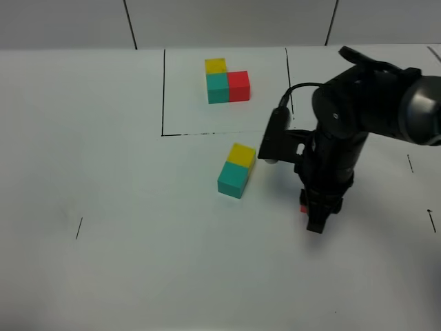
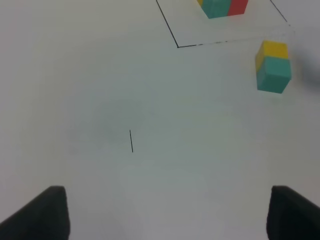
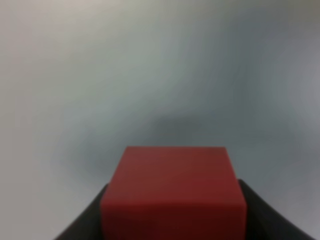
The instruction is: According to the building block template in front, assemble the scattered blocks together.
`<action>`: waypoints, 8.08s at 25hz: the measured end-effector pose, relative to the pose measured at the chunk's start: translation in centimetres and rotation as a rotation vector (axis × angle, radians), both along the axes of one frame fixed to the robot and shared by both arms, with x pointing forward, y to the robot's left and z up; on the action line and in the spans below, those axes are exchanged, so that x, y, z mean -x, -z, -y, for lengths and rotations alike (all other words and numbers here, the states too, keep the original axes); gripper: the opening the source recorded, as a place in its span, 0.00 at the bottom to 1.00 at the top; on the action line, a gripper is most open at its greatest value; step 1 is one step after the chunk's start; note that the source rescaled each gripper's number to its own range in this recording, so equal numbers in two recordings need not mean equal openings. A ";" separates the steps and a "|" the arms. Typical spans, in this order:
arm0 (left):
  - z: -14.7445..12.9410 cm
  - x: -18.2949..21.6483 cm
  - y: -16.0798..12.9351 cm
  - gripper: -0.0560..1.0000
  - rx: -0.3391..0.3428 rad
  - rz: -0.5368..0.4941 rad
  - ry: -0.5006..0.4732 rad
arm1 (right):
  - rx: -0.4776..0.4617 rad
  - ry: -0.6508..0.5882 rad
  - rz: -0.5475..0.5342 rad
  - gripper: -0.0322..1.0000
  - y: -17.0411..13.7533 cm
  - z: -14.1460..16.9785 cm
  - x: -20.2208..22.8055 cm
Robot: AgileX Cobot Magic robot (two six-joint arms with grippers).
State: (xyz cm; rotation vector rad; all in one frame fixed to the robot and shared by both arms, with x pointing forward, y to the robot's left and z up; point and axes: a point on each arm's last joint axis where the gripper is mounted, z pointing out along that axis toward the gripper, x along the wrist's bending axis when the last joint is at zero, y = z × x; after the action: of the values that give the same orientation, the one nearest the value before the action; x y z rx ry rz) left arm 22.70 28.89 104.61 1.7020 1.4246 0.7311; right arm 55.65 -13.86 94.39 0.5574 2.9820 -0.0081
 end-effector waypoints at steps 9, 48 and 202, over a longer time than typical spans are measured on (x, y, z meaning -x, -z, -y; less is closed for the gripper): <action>0.0 0.0 0.0 0.84 0.000 0.000 0.000 | -0.063 0.019 -0.040 0.23 1.8 -3.2 -2.9; 0.0 0.0 0.0 0.84 0.000 0.000 0.000 | -0.120 0.003 0.014 0.23 5.0 -5.4 -5.1; 0.0 0.0 0.0 0.84 0.000 0.000 0.000 | -0.766 0.841 0.740 0.90 -11.1 14.7 31.7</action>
State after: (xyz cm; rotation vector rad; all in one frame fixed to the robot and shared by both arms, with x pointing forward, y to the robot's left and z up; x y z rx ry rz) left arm 22.70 28.89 104.61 1.7020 1.4246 0.7311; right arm 23.96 -28.54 105.51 1.4369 1.7823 1.0223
